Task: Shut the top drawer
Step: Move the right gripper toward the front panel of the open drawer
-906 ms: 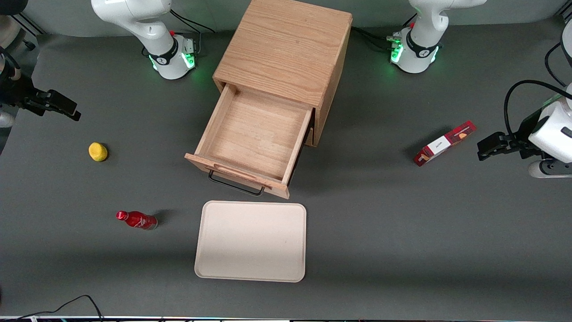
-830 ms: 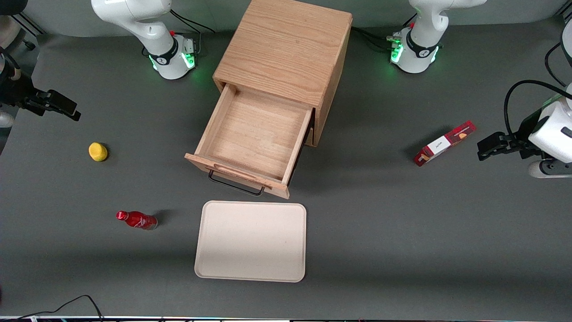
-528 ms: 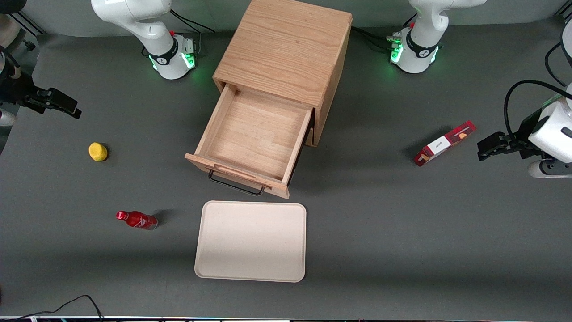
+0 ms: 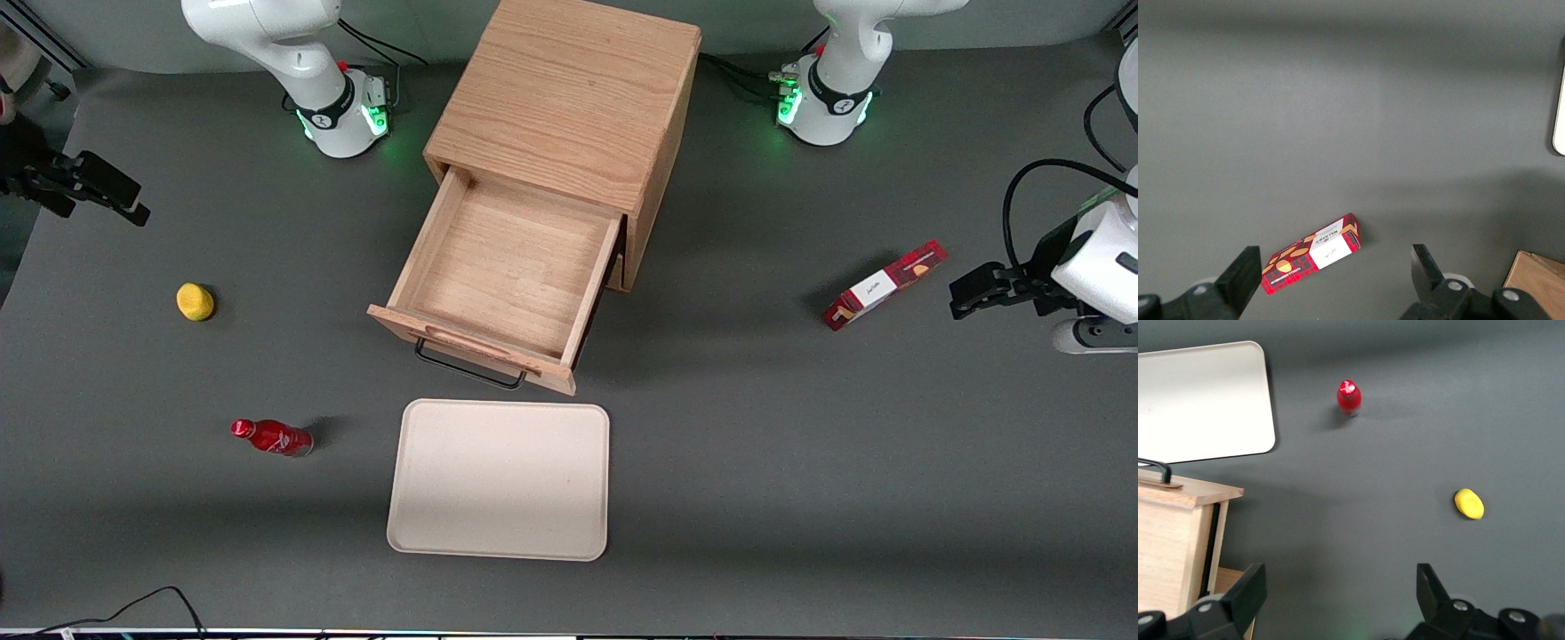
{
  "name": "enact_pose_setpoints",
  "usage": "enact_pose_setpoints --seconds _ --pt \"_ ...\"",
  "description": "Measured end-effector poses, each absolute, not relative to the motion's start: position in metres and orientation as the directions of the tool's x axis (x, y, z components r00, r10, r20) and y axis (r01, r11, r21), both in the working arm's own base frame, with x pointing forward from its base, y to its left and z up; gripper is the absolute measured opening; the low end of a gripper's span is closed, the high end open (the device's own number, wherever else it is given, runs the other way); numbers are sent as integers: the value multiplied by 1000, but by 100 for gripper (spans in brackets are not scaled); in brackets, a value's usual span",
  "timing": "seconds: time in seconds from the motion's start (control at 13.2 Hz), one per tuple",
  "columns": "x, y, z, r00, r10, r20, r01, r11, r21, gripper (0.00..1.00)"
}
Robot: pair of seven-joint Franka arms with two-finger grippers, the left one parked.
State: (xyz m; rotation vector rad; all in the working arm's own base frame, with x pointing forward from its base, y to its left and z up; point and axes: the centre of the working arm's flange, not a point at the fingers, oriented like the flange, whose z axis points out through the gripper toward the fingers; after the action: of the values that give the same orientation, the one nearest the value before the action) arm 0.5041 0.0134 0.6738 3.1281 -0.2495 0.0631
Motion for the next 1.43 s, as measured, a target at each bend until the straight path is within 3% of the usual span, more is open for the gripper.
enact_pose_setpoints --seconds 0.38,0.68,1.06,1.43 --pt "513 25 685 988 -140 62 -140 -990 -13 100" --pt "516 83 694 997 -55 54 -46 -987 -156 100" --pt "544 199 671 988 150 45 156 -972 -178 100" --pt "614 210 615 809 581 95 587 -787 -187 100"
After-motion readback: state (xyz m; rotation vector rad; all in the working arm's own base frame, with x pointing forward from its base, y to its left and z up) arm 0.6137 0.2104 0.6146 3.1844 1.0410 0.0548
